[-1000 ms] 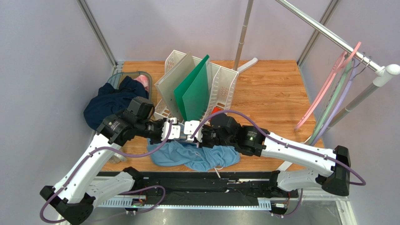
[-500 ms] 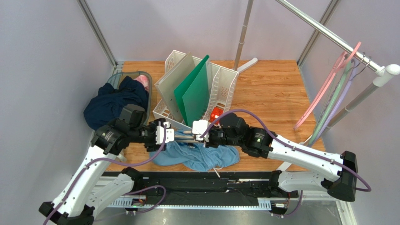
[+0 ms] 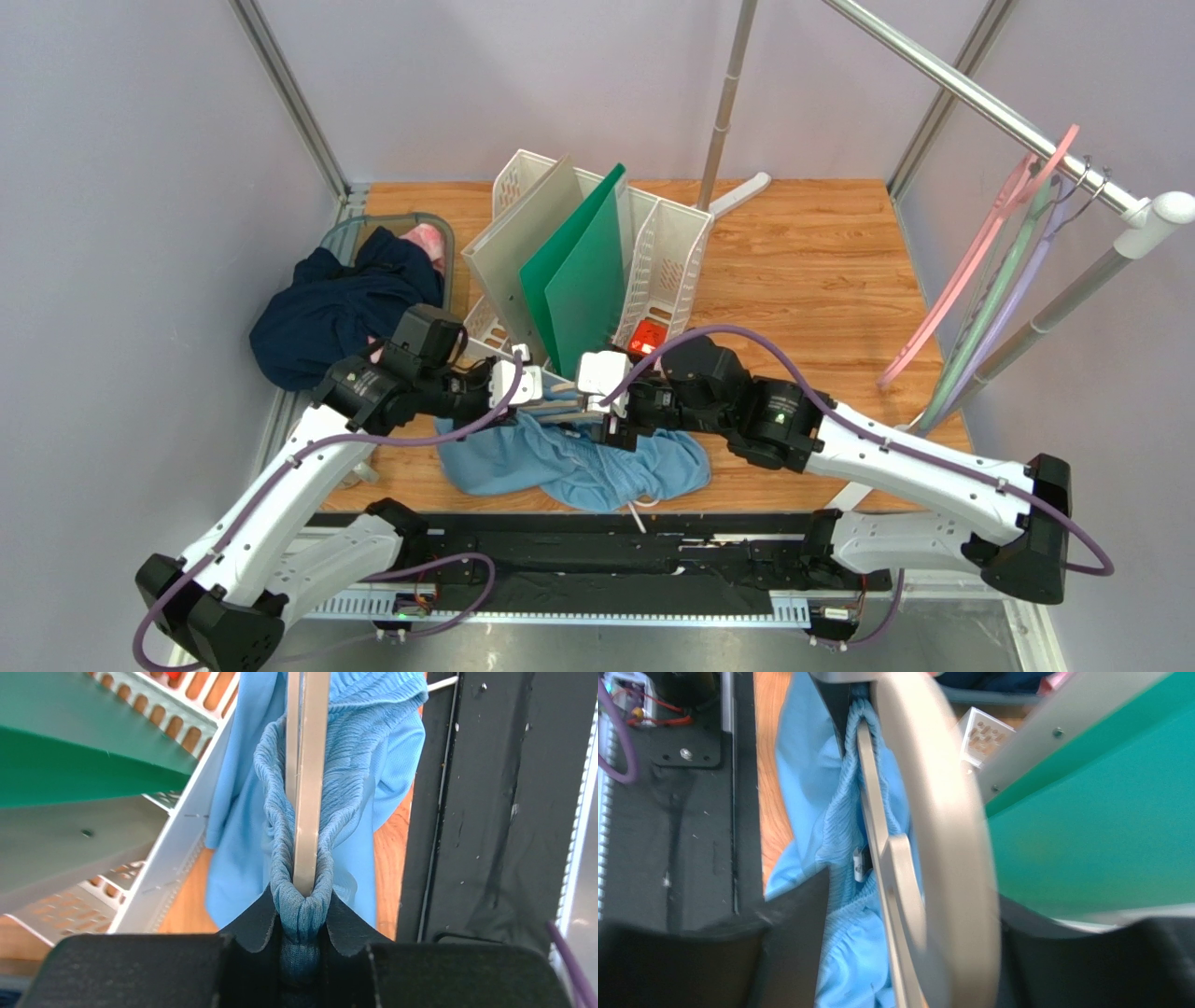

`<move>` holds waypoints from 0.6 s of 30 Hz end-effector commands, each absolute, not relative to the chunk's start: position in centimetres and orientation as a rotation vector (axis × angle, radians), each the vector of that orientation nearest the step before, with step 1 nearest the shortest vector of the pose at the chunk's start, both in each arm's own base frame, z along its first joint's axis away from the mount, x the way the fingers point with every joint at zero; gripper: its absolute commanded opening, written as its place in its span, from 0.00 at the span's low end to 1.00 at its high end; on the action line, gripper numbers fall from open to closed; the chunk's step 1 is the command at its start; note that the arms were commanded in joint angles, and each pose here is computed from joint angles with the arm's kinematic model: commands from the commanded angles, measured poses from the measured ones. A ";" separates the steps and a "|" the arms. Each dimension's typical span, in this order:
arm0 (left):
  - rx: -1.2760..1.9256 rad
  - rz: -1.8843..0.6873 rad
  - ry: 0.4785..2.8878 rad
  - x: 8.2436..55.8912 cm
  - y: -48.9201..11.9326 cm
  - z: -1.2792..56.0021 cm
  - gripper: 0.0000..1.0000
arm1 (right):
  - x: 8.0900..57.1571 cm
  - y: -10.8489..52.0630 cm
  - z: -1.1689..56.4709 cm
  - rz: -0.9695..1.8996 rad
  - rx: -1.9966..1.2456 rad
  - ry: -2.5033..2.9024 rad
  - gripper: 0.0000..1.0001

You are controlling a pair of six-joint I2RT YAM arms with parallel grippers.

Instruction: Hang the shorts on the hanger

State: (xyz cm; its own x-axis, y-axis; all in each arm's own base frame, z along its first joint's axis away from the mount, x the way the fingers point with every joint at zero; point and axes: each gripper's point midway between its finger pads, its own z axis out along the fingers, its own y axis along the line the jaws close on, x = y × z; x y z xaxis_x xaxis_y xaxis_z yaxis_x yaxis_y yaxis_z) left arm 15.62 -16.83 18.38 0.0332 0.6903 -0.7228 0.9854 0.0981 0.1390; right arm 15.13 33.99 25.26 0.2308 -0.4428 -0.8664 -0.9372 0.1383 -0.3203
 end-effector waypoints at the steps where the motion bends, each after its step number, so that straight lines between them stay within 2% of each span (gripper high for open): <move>1: 1.500 -0.674 1.830 15.8 -17.6 18.1 0.00 | 14.4 30.2 26.8 0.577 -1.361 1.452 0.71; 4: 1.451 -0.685 1.852 15.9 -17.7 17.9 0.00 | 11.8 28.4 24.5 0.585 -1.468 1.409 0.73; 8: 1.414 -0.710 1.893 16.0 -17.9 17.7 0.00 | 8.4 28.9 20.5 0.545 -1.732 1.259 0.73; 18: 1.384 -0.713 1.942 16.2 -17.9 17.9 0.00 | 5.6 32.2 12.5 0.402 -1.963 0.912 0.77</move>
State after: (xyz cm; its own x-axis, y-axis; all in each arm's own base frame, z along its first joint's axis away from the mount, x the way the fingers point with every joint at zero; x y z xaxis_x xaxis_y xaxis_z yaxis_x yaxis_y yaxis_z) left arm 15.70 -17.16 16.09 -0.2521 0.6471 -0.7195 0.9535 0.2931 -0.0704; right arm 4.77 29.15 10.41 0.5335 -0.5689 -0.6259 -0.8439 -0.3079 -0.4394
